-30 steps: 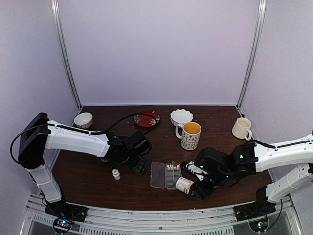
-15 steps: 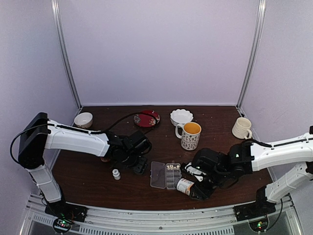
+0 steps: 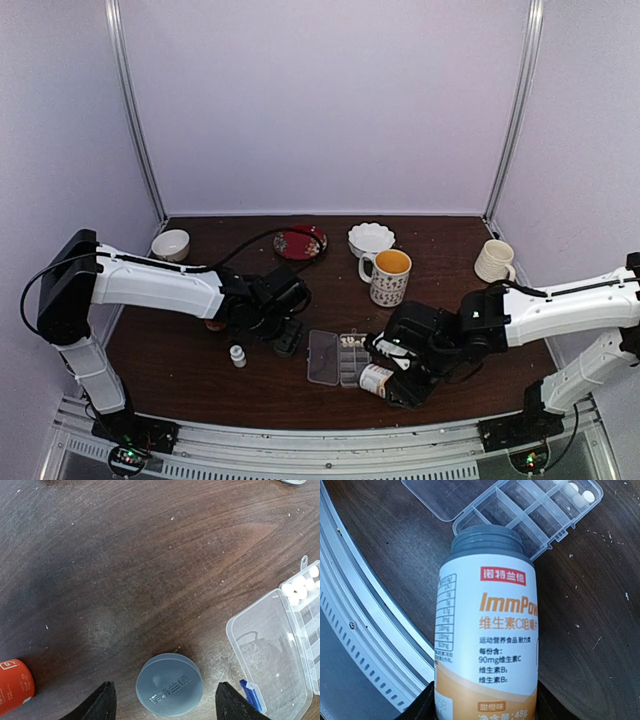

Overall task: Sort the pills into containers
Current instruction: Pour the pill into the compartment of the pill container.

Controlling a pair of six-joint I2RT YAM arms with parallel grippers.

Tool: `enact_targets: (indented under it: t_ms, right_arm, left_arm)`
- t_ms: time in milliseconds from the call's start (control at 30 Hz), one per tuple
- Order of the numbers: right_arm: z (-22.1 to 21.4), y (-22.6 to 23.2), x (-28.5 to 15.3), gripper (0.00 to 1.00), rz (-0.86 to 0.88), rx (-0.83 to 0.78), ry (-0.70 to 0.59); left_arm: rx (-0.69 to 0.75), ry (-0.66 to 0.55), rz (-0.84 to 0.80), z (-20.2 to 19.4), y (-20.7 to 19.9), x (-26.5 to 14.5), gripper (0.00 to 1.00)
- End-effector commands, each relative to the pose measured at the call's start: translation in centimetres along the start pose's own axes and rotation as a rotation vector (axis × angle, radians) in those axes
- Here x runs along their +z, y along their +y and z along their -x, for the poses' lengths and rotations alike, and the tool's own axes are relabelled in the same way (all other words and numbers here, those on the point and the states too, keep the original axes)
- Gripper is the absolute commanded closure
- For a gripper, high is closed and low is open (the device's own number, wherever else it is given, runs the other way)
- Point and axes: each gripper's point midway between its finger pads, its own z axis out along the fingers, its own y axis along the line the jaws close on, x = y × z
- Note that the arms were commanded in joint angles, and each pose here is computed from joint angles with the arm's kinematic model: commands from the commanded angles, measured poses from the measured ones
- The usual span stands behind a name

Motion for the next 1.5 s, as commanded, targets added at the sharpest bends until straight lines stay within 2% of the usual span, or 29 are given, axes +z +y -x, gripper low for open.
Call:
enact_targets:
  t_ms: [0,133,233,333,467,567,667,767,900,1000,1100,1233,1333,1467]
  right_arm:
    - [0.8,0.1,-0.5,1.00,-0.007,-0.008,-0.037]
    - [0.4,-0.3,-0.4,1.00,-0.038,-0.018,0.012]
    - [1.0,0.2,-0.5,1.00,-0.003,-0.004,-0.048]
    - [0.1,-0.1,0.2,1.00,-0.021,-0.024,0.029]
    - [0.9,0.7,0.2,1.00,0.034,0.002,-0.034]
    - [0.4,0.3,0.1,1.00,0.000,-0.016,0.013]
    - [1.2,0.7,-0.5,1.00,0.030,0.003,-0.061]
    - [0.3,0.0,-0.1,1.00,-0.015,-0.015,0.013]
    - [0.7,0.5,0.1,1.00,0.020,-0.002,-0.022]
    - [0.1,0.0,0.3,1.00,-0.022,-0.028,0.041]
    - [1.6,1.0,-0.7,1.00,0.045,0.002,-0.072]
    - [0.7,0.0,-0.6,1.00,-0.028,-0.030,0.015]
    - [2.0,1.2,-1.1,1.00,0.051,0.001,-0.081]
    - [1.0,0.5,-0.3,1.00,-0.007,-0.031,0.015]
  left_arm:
    - [-0.003,-0.032,-0.028,1.3,-0.5,-0.9,0.29]
    - [-0.002,-0.030,-0.029,1.3,-0.5,-0.8,0.29]
    - [0.000,-0.027,-0.030,1.2,-0.5,-0.7,0.29]
    - [0.001,-0.027,-0.032,1.2,-0.6,-0.8,0.29]
    - [-0.001,-0.023,-0.033,1.1,-0.5,-0.7,0.29]
    - [-0.001,-0.022,-0.033,1.0,-0.5,-0.7,0.29]
    - [0.000,-0.024,-0.033,1.1,-0.5,-0.7,0.29]
    - [0.000,-0.025,-0.034,1.1,-0.5,-0.8,0.29]
    - [0.001,-0.025,-0.038,1.2,-0.7,-0.8,0.29]
    - [0.001,-0.022,-0.038,1.1,-0.6,-0.8,0.29]
    - [0.001,-0.023,-0.038,1.1,-0.6,-0.8,0.29]
    - [0.000,-0.023,-0.038,1.0,-0.6,-0.8,0.29]
    - [0.001,-0.023,-0.039,1.1,-0.6,-0.7,0.29]
    - [0.000,-0.024,-0.040,1.1,-0.6,-0.8,0.29]
